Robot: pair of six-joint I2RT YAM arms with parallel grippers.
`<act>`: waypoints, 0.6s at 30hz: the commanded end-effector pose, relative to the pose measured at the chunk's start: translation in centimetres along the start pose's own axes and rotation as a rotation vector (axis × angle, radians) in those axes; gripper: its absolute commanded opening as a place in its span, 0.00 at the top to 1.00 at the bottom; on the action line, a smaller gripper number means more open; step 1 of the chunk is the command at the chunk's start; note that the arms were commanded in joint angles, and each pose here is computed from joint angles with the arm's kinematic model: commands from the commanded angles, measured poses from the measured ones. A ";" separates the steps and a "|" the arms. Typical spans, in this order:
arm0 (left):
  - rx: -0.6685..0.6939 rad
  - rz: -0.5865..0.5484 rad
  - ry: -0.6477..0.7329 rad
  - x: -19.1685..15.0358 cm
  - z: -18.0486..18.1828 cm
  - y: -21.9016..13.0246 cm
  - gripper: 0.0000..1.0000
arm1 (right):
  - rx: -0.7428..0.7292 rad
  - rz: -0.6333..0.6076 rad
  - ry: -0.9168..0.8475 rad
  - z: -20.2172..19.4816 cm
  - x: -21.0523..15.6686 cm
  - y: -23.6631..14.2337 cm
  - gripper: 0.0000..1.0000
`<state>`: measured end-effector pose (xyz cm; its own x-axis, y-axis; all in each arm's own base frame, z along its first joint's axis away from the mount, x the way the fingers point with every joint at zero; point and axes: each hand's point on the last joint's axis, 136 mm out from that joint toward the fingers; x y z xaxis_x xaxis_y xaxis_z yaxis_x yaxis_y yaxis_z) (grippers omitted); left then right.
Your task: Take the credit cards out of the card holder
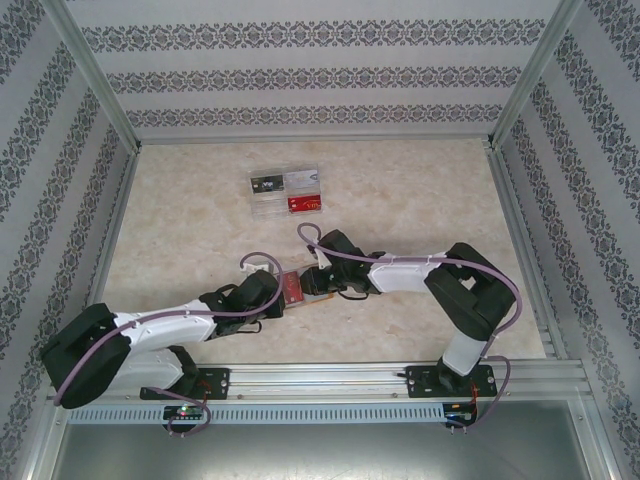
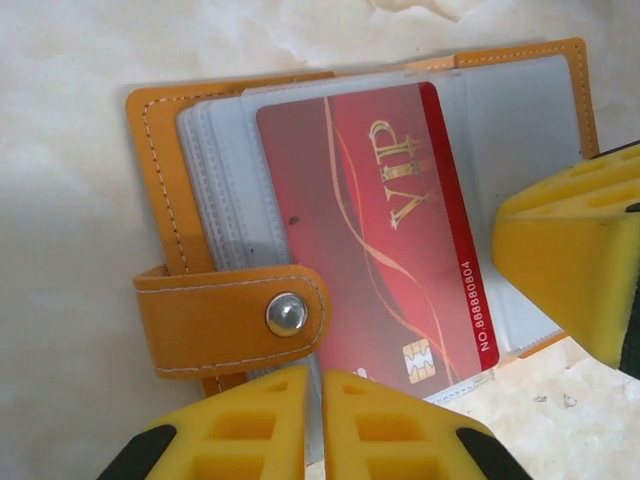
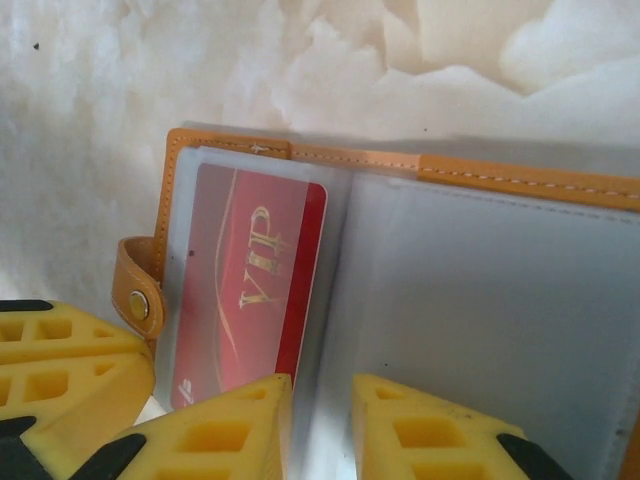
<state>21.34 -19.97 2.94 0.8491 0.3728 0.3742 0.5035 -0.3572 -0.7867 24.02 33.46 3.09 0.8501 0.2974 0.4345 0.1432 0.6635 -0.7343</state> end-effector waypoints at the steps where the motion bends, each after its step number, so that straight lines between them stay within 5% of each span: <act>1: -0.016 -0.005 -0.012 0.2 -0.2 0.4 0.87 | 0.041 -0.001 0.004 1.2 0.6 0.6 0.77; 18: -0.005 0.005 -0.009 0.2 -0.3 0.5 0.88 | 0.068 0.017 0.009 1.6 0.3 1.2 0.84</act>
<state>21.41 -20.23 2.61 0.8526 0.3698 0.3691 0.4980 -0.3613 -0.7883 23.98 34.63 2.84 0.8609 0.2946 0.4149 0.1123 0.6852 -0.7196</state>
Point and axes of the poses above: each hand's point on the last joint's axis, 136 mm out from that joint toward the fingers, its own y axis out along the fingers, its own z axis along the line the jaws close on, x = y × z, and after that the axes turned 11 degrees about -y, right-handed
